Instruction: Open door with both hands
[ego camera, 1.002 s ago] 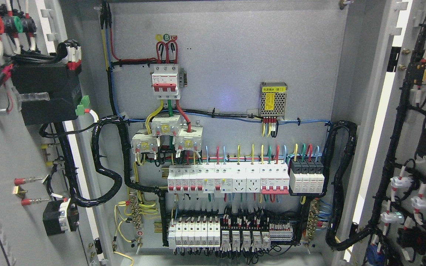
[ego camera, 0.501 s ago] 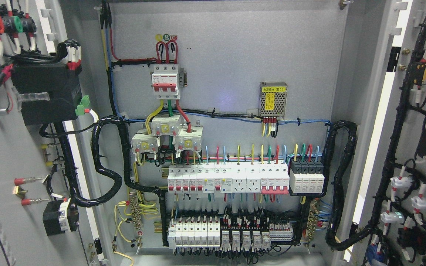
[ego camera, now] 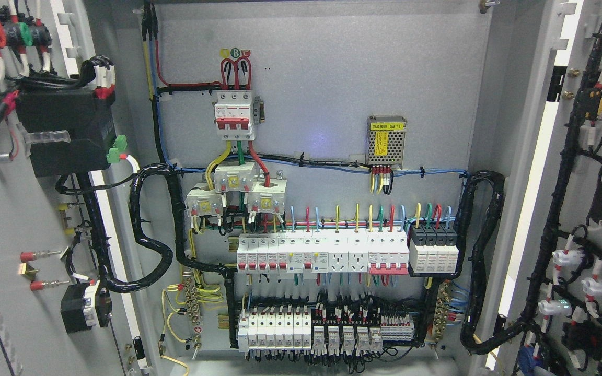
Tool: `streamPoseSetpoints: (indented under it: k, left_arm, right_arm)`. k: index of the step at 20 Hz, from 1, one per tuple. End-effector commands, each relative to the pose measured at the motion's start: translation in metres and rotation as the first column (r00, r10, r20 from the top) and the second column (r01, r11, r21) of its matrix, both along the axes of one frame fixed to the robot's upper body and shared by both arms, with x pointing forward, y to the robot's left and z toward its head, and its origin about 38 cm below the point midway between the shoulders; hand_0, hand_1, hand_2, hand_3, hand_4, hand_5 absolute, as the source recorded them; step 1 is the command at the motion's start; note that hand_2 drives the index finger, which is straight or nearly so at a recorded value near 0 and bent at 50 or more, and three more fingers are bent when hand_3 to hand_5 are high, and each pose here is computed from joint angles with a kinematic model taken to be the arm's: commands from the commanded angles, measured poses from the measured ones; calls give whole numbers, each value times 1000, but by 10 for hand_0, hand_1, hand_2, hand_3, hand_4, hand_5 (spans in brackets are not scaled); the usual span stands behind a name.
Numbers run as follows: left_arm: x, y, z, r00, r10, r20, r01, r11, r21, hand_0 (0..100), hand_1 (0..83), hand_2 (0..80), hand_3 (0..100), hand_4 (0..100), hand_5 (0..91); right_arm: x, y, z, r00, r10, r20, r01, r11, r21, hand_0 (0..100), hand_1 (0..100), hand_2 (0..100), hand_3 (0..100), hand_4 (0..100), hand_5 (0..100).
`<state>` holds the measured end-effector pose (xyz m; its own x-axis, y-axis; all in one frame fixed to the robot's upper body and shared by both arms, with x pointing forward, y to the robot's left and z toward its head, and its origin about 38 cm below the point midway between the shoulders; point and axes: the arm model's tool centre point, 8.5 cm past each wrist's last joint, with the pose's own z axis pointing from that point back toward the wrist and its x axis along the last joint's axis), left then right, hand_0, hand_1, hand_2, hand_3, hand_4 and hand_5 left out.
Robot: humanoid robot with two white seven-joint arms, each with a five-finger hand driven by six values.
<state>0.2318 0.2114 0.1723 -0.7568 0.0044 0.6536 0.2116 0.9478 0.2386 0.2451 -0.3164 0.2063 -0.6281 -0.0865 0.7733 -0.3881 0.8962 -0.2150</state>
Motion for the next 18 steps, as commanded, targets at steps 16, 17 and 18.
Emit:
streamPoseSetpoints:
  k: [16, 17, 18]
  left_arm:
    - [-25, 42, 20, 955, 121, 269, -106, 992, -73, 0, 0, 0, 0, 31, 0]
    - [-25, 43, 20, 955, 124, 269, -106, 991, -78, 0, 0, 0, 0, 31, 0]
    - [-25, 45, 20, 954, 127, 270, -110, 991, -80, 0, 0, 0, 0, 31, 0]
  right_arm:
    - [-13, -43, -1, 992, -117, -52, 120, 991, 61, 107, 0, 0, 0, 0, 0]
    - [-13, -45, 0, 991, -122, -50, 125, 990, 64, 107, 0, 0, 0, 0, 0]
    - [-14, -45, 0, 991, -124, -48, 127, 990, 63, 107, 0, 0, 0, 0, 0]
